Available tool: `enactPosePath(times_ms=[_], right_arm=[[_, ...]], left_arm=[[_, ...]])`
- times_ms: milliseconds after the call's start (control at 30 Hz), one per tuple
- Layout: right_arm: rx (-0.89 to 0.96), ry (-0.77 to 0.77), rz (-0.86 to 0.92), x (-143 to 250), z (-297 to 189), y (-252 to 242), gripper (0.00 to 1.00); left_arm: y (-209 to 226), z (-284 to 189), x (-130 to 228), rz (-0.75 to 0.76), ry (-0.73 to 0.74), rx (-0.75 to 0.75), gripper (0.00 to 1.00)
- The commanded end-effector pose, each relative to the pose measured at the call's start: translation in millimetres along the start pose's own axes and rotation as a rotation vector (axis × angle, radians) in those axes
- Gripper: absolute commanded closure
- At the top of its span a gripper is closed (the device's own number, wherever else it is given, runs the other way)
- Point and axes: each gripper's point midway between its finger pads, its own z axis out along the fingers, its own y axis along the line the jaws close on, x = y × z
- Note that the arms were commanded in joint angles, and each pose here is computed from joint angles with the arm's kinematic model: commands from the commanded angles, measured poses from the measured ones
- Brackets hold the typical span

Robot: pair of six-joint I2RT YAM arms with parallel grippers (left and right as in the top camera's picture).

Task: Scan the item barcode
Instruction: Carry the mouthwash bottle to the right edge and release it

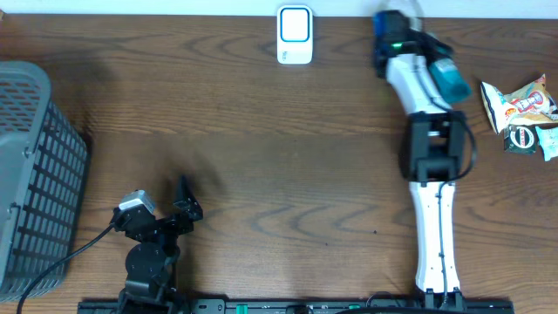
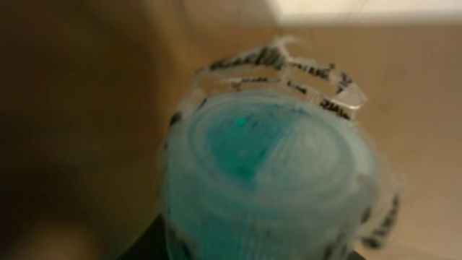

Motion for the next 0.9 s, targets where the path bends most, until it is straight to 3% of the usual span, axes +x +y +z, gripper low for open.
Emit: enactPosePath(times_ms=[0,100,200,267,400,667,867], right_arm=[[0.023,0.054,0.291,18,15,-47,0.78],[0.025,0.109,0.3,37,35,-54,0.73],[0.023,0.137,0.332,48,44,-64,0.48],[0.011,0.126,0.357,47,41,-74,0.23],[-0.078,0.038,0.451,30,16,-100,0.04],[-0.315,-0.227,0.857,15,-115,-215,0.01],[-0.708,-0.47,0.939,36,-239,-269,0.01]], left_arm=[[6,2,12,0.006,0.03,-0.021,0.02],[6,2,12,0.006,0.03,-0.021,0.02],[6,2,12,0.006,0.03,-0.021,0.02],[6,2,12,0.006,0.03,-0.021,0.02],[6,2,12,0.006,0.03,-0.021,0.02],[6,2,12,0.006,0.03,-0.021,0.02],[6,2,12,0.006,0.03,-0.021,0.02]])
